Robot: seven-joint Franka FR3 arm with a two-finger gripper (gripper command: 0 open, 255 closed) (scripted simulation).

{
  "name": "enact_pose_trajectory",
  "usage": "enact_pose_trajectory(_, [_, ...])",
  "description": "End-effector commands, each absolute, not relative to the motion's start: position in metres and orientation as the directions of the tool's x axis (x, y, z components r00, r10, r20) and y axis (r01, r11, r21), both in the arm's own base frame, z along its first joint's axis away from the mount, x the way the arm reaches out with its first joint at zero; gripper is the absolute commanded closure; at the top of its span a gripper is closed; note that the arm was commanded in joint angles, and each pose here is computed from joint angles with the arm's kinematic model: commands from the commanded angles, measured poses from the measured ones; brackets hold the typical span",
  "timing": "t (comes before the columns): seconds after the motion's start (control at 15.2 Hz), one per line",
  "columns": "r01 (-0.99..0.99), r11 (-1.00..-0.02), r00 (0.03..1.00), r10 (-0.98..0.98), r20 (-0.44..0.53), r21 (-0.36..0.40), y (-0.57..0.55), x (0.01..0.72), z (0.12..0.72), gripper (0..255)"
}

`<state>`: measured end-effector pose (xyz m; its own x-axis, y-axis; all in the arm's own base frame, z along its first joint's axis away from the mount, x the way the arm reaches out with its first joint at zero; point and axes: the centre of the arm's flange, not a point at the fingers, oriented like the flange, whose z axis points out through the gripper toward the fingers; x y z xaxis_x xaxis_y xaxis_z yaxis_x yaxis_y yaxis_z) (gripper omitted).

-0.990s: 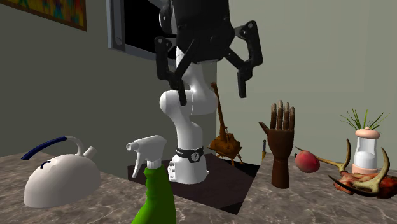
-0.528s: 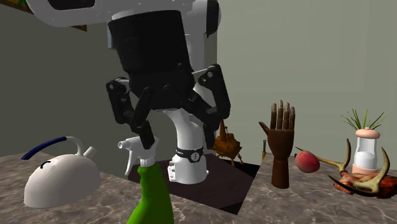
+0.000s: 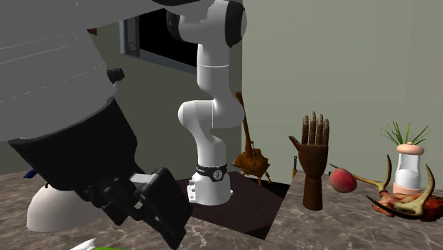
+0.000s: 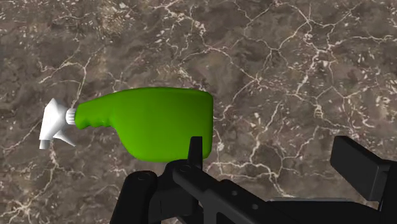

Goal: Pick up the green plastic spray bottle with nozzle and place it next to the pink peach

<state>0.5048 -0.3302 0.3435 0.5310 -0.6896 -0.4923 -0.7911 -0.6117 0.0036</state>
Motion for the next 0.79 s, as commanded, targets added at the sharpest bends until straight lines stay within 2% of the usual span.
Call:
enact_pose_trajectory(0.0, [-0.798,-0.602,0.518,-0.695,-0.499,0.010,-0.331,0.501,0.331,0])
enact_pose_trajectory(0.73, [-0.798,-0.602,0.518,-0.695,-0.499,0.010,-0.320,0.492,0.306,0])
